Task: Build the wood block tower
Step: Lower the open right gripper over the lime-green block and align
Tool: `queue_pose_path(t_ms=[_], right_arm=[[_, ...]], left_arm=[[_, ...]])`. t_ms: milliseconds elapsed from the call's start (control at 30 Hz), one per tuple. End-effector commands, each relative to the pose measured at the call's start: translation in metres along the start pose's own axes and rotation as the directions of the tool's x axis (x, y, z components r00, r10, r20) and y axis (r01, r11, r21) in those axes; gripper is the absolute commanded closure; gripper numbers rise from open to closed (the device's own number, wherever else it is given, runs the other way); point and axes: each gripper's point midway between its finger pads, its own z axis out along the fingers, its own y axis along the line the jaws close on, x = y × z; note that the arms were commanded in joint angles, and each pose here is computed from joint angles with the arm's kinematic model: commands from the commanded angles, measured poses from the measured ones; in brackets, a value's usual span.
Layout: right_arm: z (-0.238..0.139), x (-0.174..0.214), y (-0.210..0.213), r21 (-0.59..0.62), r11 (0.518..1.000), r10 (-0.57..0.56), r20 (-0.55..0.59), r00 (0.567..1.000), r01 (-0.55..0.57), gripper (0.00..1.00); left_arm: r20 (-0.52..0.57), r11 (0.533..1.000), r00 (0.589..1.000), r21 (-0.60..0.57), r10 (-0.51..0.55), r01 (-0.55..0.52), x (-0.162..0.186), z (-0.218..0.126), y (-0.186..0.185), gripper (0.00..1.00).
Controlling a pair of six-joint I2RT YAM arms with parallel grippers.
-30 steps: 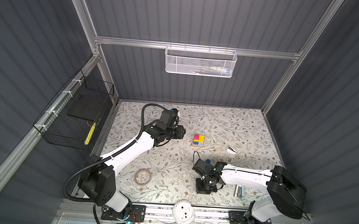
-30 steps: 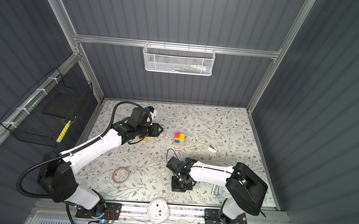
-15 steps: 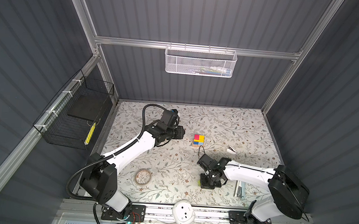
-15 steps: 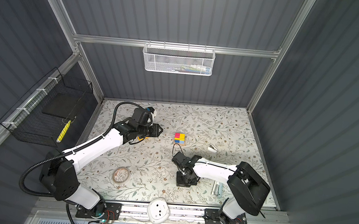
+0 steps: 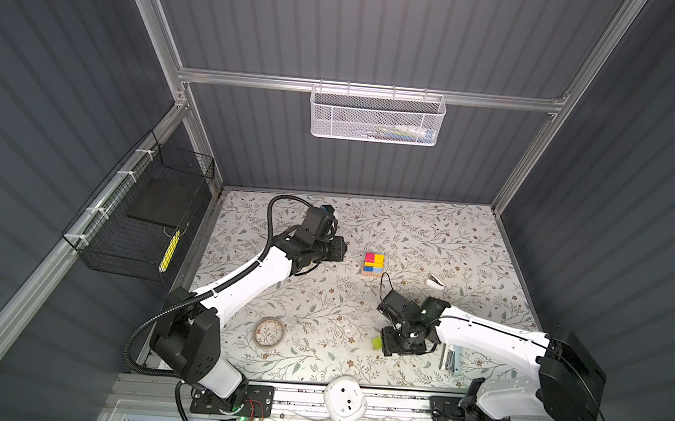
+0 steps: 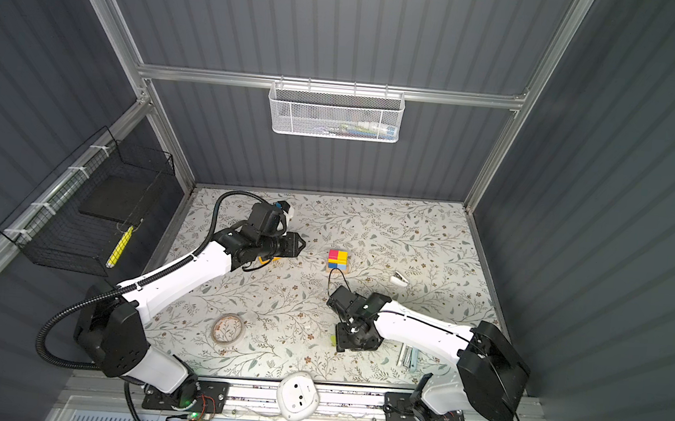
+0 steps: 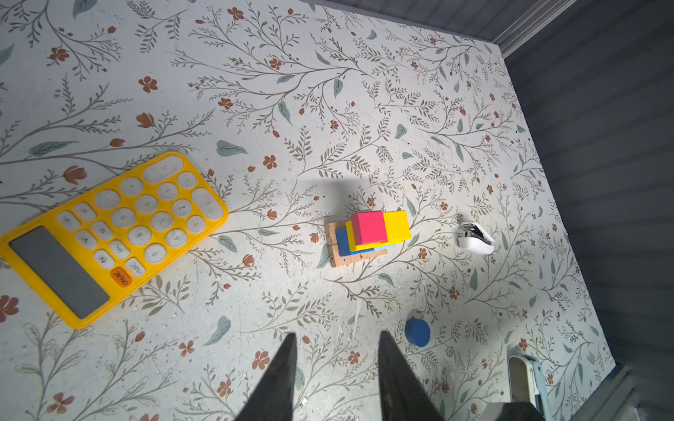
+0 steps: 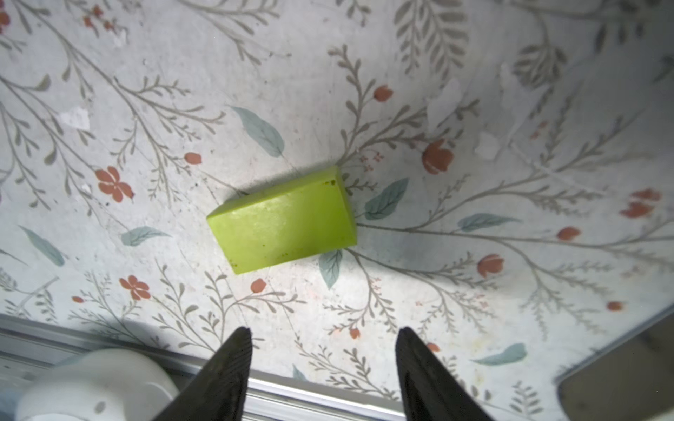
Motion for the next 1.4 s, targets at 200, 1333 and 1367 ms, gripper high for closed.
queue_pose_path(t_ms=[200, 1333, 1367], right_arm=[[0.004, -0.017, 0.007, 0.030, 0.975, -0.221, 0.038, 0.975, 0.219, 0.20], [0.031, -0.028, 0.014, 0.060, 0.933, -0.358, 0.036, 0.933, 0.356, 0.26], [0.031, -0.028, 0.015, 0.061, 0.932, -0.360, 0.034, 0.932, 0.357, 0.25]], left_arm=[[-0.006, 0.999, 1.000, -0.040, 0.027, -0.027, 0.004, -0.004, 0.010, 0.63], [-0.026, 0.997, 0.999, -0.066, 0.032, -0.034, 0.008, 0.004, 0.016, 0.62], [-0.028, 0.997, 0.999, -0.067, 0.032, -0.033, 0.008, 0.004, 0.016, 0.62]])
